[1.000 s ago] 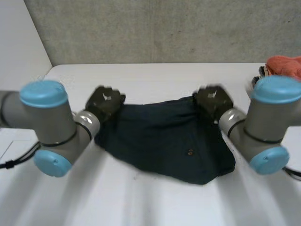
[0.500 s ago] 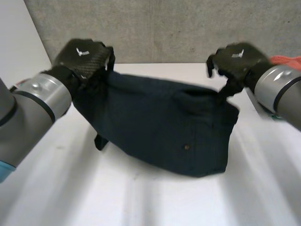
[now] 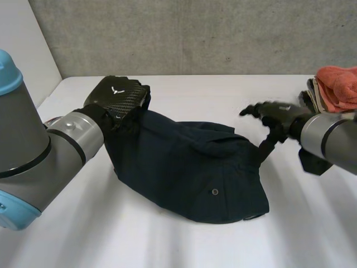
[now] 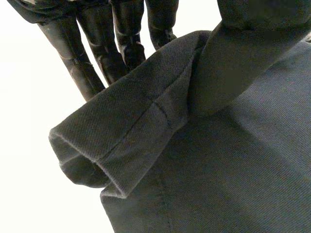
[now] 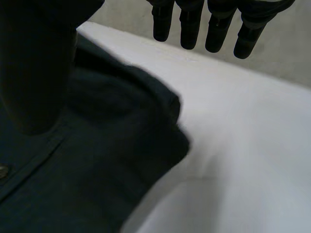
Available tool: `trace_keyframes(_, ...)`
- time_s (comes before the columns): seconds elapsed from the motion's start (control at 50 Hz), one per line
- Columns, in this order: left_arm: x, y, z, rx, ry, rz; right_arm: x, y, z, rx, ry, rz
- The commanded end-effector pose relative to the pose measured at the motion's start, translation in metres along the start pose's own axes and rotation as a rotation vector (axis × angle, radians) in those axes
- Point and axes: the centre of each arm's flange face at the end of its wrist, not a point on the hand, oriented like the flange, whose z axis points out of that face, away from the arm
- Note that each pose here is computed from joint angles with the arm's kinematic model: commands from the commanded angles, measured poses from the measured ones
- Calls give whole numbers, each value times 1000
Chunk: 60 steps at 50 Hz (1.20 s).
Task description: Fold the laundry.
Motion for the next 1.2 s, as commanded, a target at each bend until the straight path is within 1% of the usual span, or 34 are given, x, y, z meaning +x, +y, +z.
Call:
trace_keyframes(0.02, 1, -6, -6, 17, -1, -2, 1, 38, 48, -78, -68, 101)
trace_keyframes(0.1, 0, -3, -6, 8, -3, -2, 10, 48, 74, -23, -22, 82)
trace_keyframes(0.16, -2, 0, -2, 3, -4, -2, 11, 38, 83, 52, 21, 46)
trace_keyframes(0.18, -2, 0, -1, 6, -6, 1, 12, 26, 86, 123, 58, 14)
trace_keyframes(0.24, -12, -4, 13, 55, -37, 19, 14, -2, 87, 257, 104, -46)
trace_keyframes(0.26, -18, -7, 21, 81, -58, 23, 15, -28, 83, 372, 133, -91)
trace_keyframes(0.28, -32, -15, 36, 150, -104, 37, 15, -42, 79, 435, 148, -115)
trace_keyframes(0.32, -50, -28, 51, 235, -162, 60, 13, -70, 70, 562, 168, -148)
trace_keyframes(0.34, -59, -36, 58, 286, -193, 74, 11, -94, 62, 683, 178, -176)
trace_keyframes(0.36, -77, -57, 69, 402, -255, 105, 8, -107, 58, 745, 184, -194)
trace_keyframes(0.4, -95, -78, 77, 528, -316, 130, 3, -130, 48, 869, 192, -212)
trace_keyframes(0.42, -101, -91, 78, 595, -340, 142, -1, -149, 40, 979, 201, -226)
trace_keyframes(0.44, -112, -112, 78, 717, -387, 171, -3, -158, 36, 1032, 204, -232)
trace_keyframes(0.48, -117, -126, 78, 810, -418, 187, -5, -176, 28, 1141, 214, -251)
trace_keyframes(0.52, -122, -140, 75, 913, -447, 203, -6, -184, 24, 1190, 220, -264)
trace_keyframes(0.56, -122, -142, 74, 941, -451, 201, -7, -189, 24, 1210, 226, -278)
trace_keyframes(0.64, -116, -118, 81, 860, -420, 175, -5, -181, 38, 1181, 220, -286)
trace_keyframes(0.66, -112, -101, 85, 804, -403, 163, -4, -177, 42, 1168, 217, -286)
trace_keyframes(0.7, -106, -84, 88, 746, -384, 149, -5, -168, 49, 1129, 204, -286)
trace_keyframes(0.76, -90, -42, 94, 613, -339, 121, -7, -137, 70, 996, 146, -295)
trace_keyframes(0.8, -81, -16, 97, 533, -313, 109, -9, -107, 89, 879, 100, -293)
trace_keyframes(0.82, -72, 12, 100, 449, -286, 94, -9, -95, 95, 836, 89, -289)
trace_keyframes(0.84, -67, 26, 100, 407, -273, 85, -9, -83, 102, 790, 79, -286)
trace_keyframes(0.86, -62, 41, 101, 362, -259, 77, -9, -56, 113, 694, 70, -278)
trace_keyframes(0.88, -56, 54, 100, 320, -243, 68, -9, -43, 117, 646, 65, -277)
trace_keyframes(0.9, -44, 79, 97, 235, -209, 52, -9, -31, 121, 599, 62, -281)
trace_keyframes(0.92, -39, 89, 94, 196, -194, 44, -9, -19, 123, 554, 58, -286)
trace_keyframes(0.94, -35, 97, 91, 161, -181, 40, -11, 2, 125, 478, 53, -308)
trace_keyframes(0.96, -26, 111, 84, 92, -153, 34, -12, 9, 125, 447, 52, -322)
trace_keyframes(1.02, -17, 125, 73, 7, -122, 33, -11, 31, 119, 348, 63, -385)
trace_keyframes(1.06, -11, 133, 62, -62, -97, 38, -12, 38, 114, 313, 64, -414)
trace_keyframes(1.12, -10, 126, 47, -111, -78, 50, -14, 46, 102, 268, 63, -447)
trace_keyframes(1.2, -11, 116, 34, -136, -70, 49, -16, 45, 86, 254, 62, -443)
